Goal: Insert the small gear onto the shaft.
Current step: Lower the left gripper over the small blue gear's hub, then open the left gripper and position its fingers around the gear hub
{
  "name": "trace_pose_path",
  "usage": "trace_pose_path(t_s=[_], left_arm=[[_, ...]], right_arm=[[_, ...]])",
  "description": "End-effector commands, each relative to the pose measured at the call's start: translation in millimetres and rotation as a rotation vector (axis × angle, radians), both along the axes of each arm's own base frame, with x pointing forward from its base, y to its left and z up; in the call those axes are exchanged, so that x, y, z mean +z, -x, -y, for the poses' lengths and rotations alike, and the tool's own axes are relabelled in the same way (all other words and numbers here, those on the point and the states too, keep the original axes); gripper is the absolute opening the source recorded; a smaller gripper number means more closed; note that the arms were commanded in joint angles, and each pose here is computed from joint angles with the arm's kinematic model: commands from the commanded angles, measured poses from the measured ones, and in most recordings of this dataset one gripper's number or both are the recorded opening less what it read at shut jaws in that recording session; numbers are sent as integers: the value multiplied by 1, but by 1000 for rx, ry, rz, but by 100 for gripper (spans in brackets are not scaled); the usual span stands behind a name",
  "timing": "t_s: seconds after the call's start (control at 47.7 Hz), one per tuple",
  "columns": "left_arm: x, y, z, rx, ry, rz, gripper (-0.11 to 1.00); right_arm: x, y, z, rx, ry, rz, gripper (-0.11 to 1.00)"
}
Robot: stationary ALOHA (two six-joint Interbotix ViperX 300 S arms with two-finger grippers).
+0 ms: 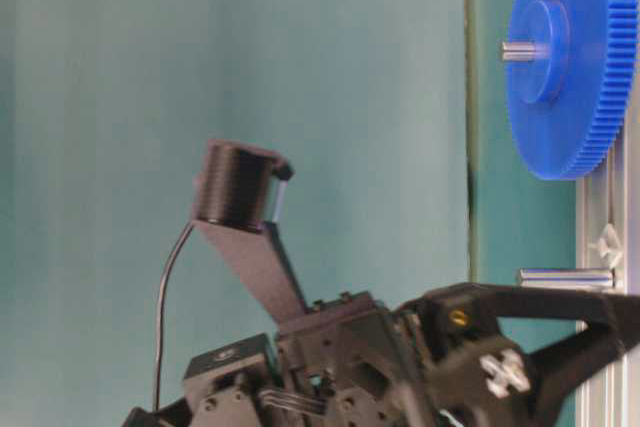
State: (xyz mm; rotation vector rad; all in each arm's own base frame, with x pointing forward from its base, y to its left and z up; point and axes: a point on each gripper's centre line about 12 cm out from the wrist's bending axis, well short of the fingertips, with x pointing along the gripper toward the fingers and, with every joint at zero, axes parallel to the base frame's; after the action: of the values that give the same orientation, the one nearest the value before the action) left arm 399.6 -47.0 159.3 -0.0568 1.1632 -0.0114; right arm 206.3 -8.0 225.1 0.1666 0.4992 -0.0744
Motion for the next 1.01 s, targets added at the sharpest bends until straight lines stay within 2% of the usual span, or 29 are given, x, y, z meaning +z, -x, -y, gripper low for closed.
trace_pose_path(t_s=[0.0, 0.378, 0.986], left_arm=[[13, -5, 5, -34, -9, 23, 0], [13, -6, 6, -136, -55, 12, 0], [8, -10, 9, -128, -48, 20, 0]], right_arm=[[3, -2, 0, -5, -9, 10, 7], [0, -1, 0, -7, -9, 3, 7], [-1, 5, 0, -6, -10, 14, 7]])
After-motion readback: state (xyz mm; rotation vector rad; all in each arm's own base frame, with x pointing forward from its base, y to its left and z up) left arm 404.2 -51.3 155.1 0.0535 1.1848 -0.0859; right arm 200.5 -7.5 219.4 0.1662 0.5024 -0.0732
